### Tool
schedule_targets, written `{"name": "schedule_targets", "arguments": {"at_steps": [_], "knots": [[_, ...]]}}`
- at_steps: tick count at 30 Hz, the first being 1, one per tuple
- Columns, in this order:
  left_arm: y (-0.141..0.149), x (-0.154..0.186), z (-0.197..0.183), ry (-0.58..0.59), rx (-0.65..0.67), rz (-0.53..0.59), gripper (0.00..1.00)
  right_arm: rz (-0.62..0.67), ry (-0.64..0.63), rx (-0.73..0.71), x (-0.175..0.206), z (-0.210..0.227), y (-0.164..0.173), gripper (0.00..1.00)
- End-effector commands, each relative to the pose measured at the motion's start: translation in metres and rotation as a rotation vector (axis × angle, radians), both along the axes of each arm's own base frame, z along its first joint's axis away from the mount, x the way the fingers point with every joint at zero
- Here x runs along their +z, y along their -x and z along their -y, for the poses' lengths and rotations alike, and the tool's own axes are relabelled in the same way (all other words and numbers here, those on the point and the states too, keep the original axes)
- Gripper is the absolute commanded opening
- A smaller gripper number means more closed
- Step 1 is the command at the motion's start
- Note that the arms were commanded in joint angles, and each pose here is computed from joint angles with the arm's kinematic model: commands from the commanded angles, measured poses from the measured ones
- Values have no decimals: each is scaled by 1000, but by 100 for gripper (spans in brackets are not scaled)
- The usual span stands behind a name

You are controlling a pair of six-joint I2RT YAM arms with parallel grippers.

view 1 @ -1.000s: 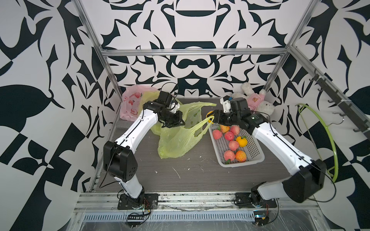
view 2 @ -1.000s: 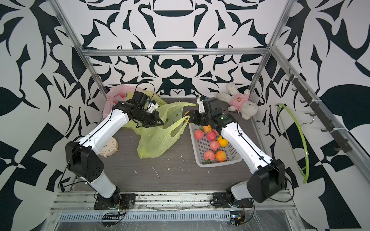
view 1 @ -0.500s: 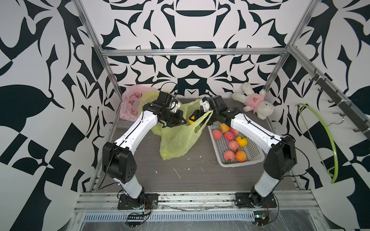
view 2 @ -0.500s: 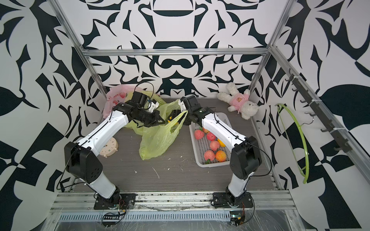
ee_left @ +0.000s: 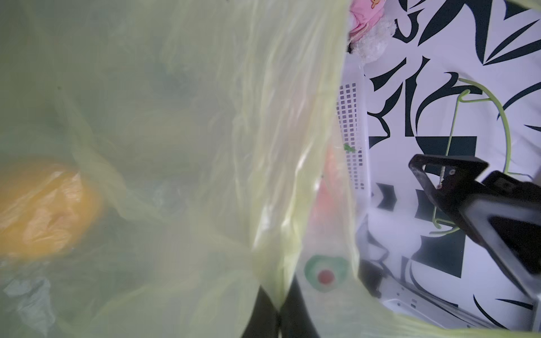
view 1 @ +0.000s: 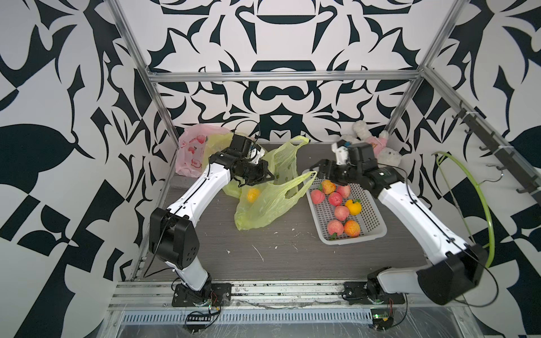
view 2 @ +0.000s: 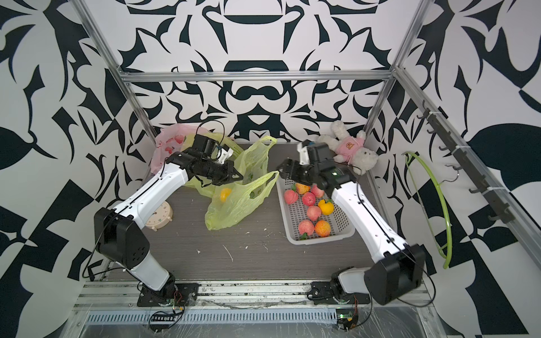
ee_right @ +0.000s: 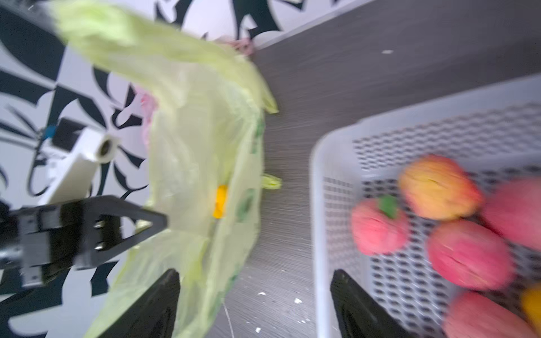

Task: Place the peach into a plastic bag & tie a knot
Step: Place the peach in the plastic bag, then pick up the peach from the basket.

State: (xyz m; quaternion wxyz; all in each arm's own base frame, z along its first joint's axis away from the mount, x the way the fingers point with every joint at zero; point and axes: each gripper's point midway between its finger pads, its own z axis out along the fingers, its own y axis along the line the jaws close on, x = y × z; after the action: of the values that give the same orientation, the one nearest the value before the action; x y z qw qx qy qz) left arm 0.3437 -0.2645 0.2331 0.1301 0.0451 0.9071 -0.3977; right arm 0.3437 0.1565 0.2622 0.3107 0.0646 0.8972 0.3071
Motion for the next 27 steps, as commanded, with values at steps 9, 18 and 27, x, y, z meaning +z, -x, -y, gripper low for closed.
{"name": "schedule_targets", "arguments": {"at_steps": [9,18,27], "knots": [[1,-4,1,10,-1,-13,0,-243,13,-62,-111,23,9,88],[4,-7,-1,9,6,-19,0,-300,-1,-94,-154,10,-31,90],[5,-6,-1,12,4,-15,0,-357,0,-101,-189,-4,-50,82]]}}
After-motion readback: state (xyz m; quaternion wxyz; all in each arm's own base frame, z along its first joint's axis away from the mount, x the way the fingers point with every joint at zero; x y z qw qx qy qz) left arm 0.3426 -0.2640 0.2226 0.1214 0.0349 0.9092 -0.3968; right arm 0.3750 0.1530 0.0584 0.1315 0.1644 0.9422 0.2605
